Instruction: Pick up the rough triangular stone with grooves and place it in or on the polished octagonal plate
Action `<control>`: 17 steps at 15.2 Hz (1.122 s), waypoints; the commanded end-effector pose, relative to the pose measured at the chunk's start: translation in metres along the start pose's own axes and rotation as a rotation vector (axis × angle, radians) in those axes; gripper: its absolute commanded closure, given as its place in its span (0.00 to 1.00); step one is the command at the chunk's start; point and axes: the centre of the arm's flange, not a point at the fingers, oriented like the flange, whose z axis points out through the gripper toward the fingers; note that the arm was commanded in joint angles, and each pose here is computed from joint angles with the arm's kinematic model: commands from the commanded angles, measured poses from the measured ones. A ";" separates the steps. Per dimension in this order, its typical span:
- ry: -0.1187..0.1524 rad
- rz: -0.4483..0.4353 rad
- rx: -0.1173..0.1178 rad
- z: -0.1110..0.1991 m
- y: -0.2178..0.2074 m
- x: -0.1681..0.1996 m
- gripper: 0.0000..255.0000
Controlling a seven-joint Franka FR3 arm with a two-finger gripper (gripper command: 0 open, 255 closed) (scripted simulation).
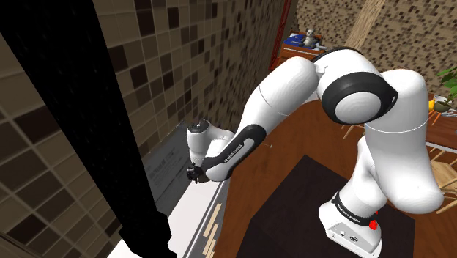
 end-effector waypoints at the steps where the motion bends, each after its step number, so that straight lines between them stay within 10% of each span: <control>1: 0.000 -0.002 0.001 0.003 0.015 0.024 1.00; 17: 0.000 -0.002 0.001 0.016 0.099 0.214 1.00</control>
